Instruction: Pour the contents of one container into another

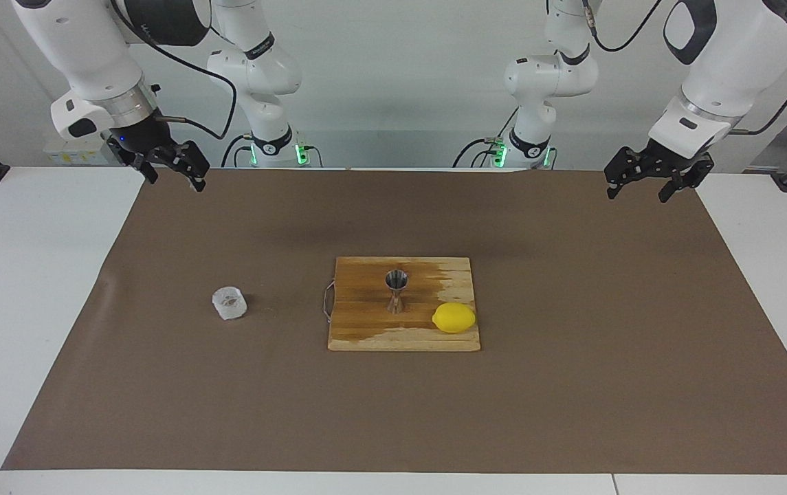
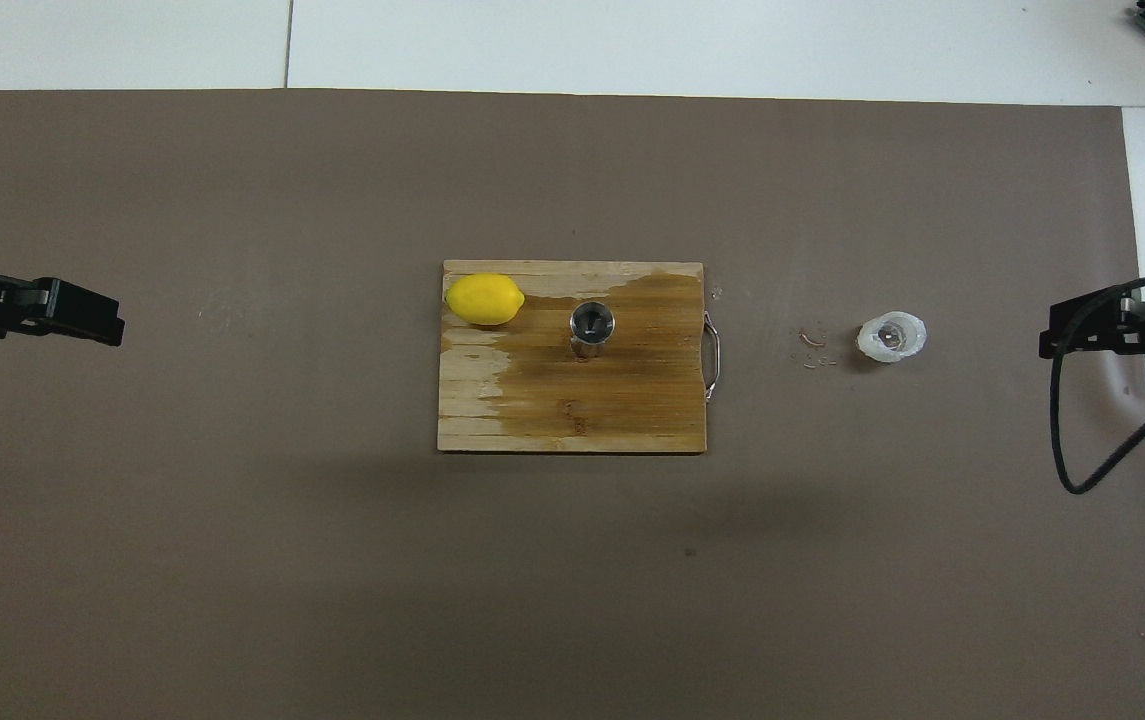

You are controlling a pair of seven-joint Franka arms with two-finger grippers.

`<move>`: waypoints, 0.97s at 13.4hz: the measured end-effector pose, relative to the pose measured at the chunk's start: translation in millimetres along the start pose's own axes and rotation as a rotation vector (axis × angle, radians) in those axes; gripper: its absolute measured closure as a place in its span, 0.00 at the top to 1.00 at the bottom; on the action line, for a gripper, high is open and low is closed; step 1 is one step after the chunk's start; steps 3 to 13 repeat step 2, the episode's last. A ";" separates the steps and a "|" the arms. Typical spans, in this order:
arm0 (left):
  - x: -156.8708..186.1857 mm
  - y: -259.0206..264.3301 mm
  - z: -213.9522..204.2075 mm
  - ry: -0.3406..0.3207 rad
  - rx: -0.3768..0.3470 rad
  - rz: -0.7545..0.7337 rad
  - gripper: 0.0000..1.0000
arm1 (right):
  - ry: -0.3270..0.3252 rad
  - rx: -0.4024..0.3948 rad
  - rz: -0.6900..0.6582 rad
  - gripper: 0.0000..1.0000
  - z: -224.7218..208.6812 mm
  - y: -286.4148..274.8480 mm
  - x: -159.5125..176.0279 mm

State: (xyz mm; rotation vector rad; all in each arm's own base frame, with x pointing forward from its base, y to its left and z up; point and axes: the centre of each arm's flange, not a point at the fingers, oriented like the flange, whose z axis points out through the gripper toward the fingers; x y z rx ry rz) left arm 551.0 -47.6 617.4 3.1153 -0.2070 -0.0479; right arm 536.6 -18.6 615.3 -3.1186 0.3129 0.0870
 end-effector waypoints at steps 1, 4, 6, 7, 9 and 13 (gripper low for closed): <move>0.0 0.0 0.0 0.000 0.000 0.000 1.00 | -0.005 -0.002 -0.007 1.00 0.2 -1.6 -0.9; 0.0 0.0 0.0 0.000 0.000 0.000 1.00 | -0.018 -0.004 -0.014 1.00 0.9 -3.6 -2.7; 0.0 0.0 0.0 0.000 0.000 0.000 1.00 | -0.018 -0.004 -0.014 1.00 0.9 -3.6 -2.7; 0.0 0.0 0.0 0.000 0.000 0.000 1.00 | -0.018 -0.004 -0.014 1.00 0.9 -3.6 -2.7; 0.0 0.0 0.0 0.000 0.000 0.000 1.00 | -0.018 -0.004 -0.014 1.00 0.9 -3.6 -2.7; 0.0 0.0 0.0 0.000 0.000 0.000 1.00 | -0.018 -0.004 -0.014 1.00 0.9 -3.6 -2.7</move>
